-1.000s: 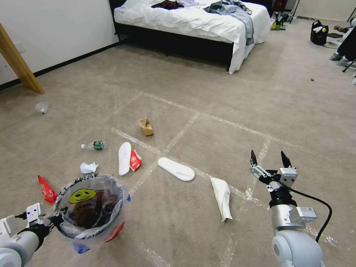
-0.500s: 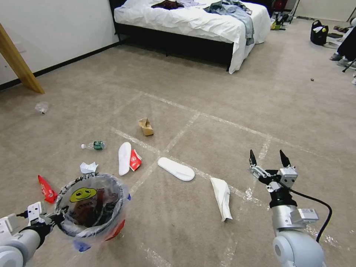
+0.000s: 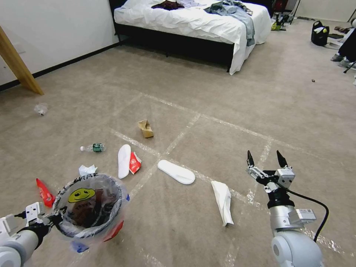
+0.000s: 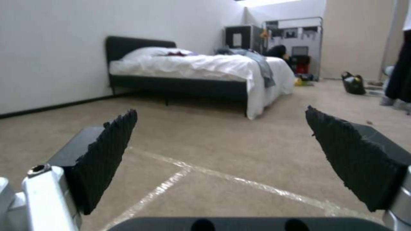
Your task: Pick up the trash bin and place the garbage on the floor into it.
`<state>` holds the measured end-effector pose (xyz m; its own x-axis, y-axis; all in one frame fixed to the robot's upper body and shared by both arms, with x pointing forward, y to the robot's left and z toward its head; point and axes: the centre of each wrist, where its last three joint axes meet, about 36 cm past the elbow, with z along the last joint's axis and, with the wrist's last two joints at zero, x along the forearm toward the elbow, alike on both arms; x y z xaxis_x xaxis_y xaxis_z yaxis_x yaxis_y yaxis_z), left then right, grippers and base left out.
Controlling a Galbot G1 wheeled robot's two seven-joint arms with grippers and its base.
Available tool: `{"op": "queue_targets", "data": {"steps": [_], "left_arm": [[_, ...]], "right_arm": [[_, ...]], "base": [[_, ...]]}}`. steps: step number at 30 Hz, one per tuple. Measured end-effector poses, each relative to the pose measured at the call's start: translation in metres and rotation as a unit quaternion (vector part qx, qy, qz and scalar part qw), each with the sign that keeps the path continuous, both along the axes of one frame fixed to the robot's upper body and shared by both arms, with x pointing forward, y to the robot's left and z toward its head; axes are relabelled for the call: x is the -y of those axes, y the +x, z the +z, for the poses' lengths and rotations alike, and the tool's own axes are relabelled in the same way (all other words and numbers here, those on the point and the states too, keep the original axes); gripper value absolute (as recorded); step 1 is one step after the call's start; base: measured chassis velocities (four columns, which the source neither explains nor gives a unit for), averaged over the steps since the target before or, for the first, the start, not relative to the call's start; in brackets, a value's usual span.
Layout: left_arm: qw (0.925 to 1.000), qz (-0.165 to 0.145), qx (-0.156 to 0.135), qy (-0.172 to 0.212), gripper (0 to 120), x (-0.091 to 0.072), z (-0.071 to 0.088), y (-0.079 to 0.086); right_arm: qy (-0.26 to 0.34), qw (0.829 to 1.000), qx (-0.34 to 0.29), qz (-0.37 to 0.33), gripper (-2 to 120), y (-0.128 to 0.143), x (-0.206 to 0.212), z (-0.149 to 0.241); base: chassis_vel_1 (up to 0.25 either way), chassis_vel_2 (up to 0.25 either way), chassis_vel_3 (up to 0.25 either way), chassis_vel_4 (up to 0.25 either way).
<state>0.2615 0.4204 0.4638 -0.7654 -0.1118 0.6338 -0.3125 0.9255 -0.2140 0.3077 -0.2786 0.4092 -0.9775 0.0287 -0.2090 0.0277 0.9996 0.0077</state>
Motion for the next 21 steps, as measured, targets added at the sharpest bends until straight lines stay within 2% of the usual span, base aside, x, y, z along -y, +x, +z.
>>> {"op": "queue_targets", "data": {"steps": [4, 7, 8, 10, 11, 13, 14, 15, 16, 18, 19, 20, 21], "left_arm": [[1.0, -0.001, -0.001, 0.0, 1, 0.001, -0.001, 0.0], [1.0, -0.002, -0.001, 0.001, 1, 0.002, -0.003, 0.001], [1.0, -0.002, -0.001, 0.001, 1, 0.002, -0.003, 0.001], [1.0, -0.006, 0.001, 0.0, 1, 0.004, -0.003, 0.004], [1.0, -0.006, 0.001, 0.0, 1, 0.004, -0.003, 0.004], [0.9999, -0.01, 0.002, 0.0, 1, 0.005, -0.003, 0.007], [0.9999, -0.01, 0.002, 0.0, 1, 0.005, -0.003, 0.007], [0.9999, -0.011, 0.002, 0.001, 1, 0.005, -0.003, 0.007], [0.9999, -0.011, 0.002, 0.001, 1, 0.005, -0.003, 0.007], [0.9999, -0.013, 0.003, 0.002, 1, 0.005, -0.002, 0.009], [0.9999, -0.013, 0.003, 0.002, 1, 0.005, -0.002, 0.009], [0.9999, -0.015, 0.004, 0.003, 1, 0.005, -0.001, 0.011], [0.9999, -0.015, 0.004, 0.003, 1, 0.005, -0.001, 0.011]], "right_arm": [[-0.006, 0.998, -0.048, -0.032, 100, 0.001, 0.0, -0.007], [0.007, 0.98, -0.181, -0.087, 100, 0.003, -0.003, -0.019], [0.007, 0.98, -0.181, -0.087, 100, 0.003, -0.003, -0.019], [0.018, 0.962, -0.251, -0.105, 100, 0.004, -0.003, -0.029], [0.018, 0.962, -0.251, -0.105, 100, 0.004, -0.003, -0.029], [0.027, 0.935, -0.336, -0.112, 100, 0.008, -0.003, -0.046], [0.027, 0.935, -0.336, -0.112, 100, 0.008, -0.003, -0.046], [0.026, 0.921, -0.372, -0.109, 100, 0.012, -0.004, -0.056], [0.026, 0.921, -0.372, -0.109, 100, 0.012, -0.004, -0.056], [0.028, 0.894, -0.435, -0.103, 100, 0.026, -0.011, -0.079], [0.028, 0.894, -0.435, -0.103, 100, 0.026, -0.011, -0.079], [0.032, 0.87, -0.483, -0.097, 100, 0.036, -0.019, -0.096], [0.032, 0.87, -0.483, -0.097, 100, 0.036, -0.019, -0.096]], "base": [[-0.052, 0.064, 0.043, -0.056], [0.0, 0.0, 0.0, 0.0], [0.0, 0.0, 0.0, 0.0], [0.0, 0.0, 0.0, 0.0], [0.0, 0.0, 0.0, 0.0], [0.0, 0.0, 0.0, 0.0], [0.0, 0.0, 0.0, 0.0], [0.0, 0.0, 0.0, 0.0], [0.0, 0.0, 0.0, 0.0], [0.0, 0.0, 0.0, 0.0], [0.0, 0.0, 0.0, 0.0], [0.0, 0.0, 0.0, 0.0], [0.0, 0.0, 0.0, 0.0]]}}
